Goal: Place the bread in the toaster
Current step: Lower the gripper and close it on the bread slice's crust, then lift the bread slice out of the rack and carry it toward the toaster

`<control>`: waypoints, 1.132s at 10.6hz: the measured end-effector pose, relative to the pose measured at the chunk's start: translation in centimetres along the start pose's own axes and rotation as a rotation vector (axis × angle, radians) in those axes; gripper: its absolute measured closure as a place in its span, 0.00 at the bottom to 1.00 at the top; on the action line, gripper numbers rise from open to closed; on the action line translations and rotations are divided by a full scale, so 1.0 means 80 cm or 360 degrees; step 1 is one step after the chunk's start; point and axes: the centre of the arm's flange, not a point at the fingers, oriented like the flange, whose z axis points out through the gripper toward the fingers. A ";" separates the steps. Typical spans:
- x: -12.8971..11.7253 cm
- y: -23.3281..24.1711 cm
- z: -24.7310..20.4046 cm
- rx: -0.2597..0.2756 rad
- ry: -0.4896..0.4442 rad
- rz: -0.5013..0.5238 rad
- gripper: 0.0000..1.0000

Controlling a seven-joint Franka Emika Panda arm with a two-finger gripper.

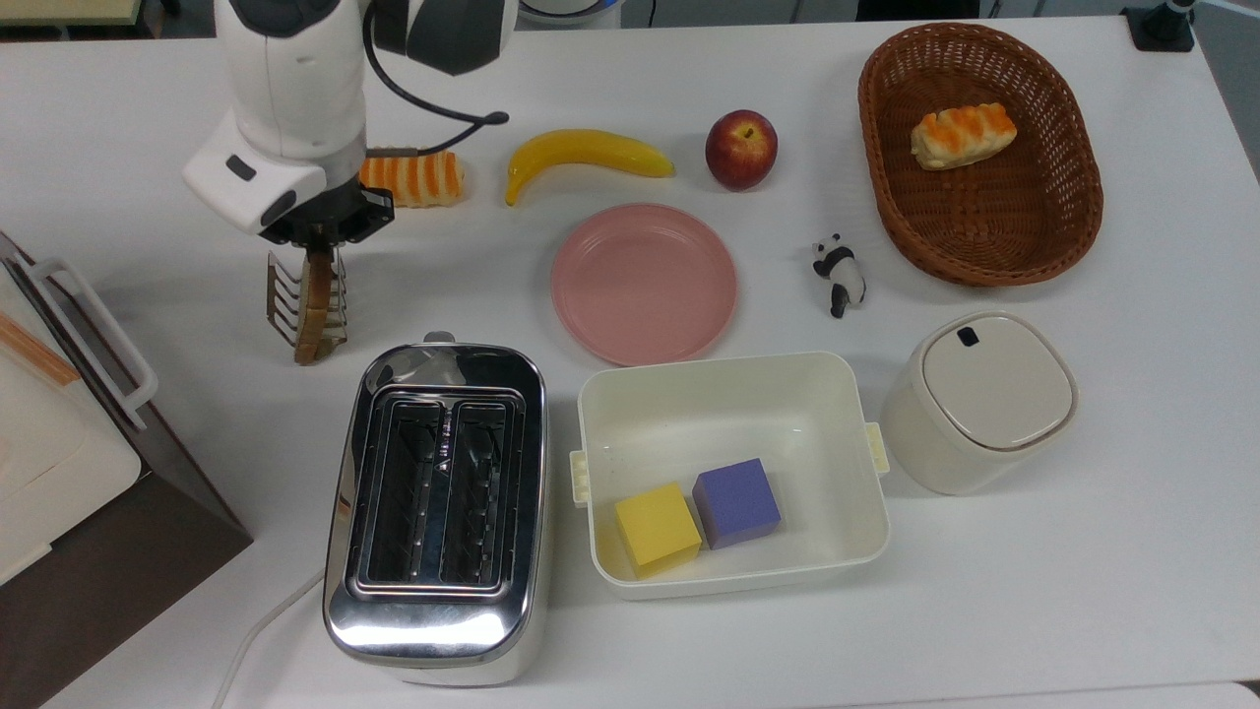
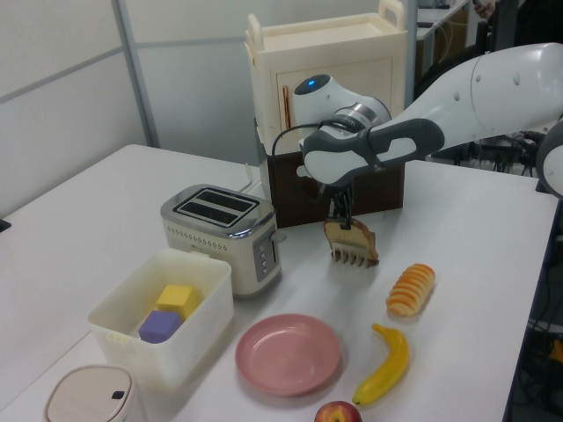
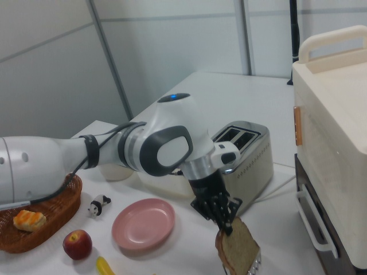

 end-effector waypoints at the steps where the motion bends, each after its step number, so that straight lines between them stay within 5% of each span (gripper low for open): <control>1: -0.003 0.005 -0.016 -0.0008 0.0034 0.0010 0.89; 6: -0.032 0.037 -0.142 -0.0039 0.0310 0.0106 0.89; 12: -0.019 0.036 -0.257 0.0264 0.0740 0.0533 0.90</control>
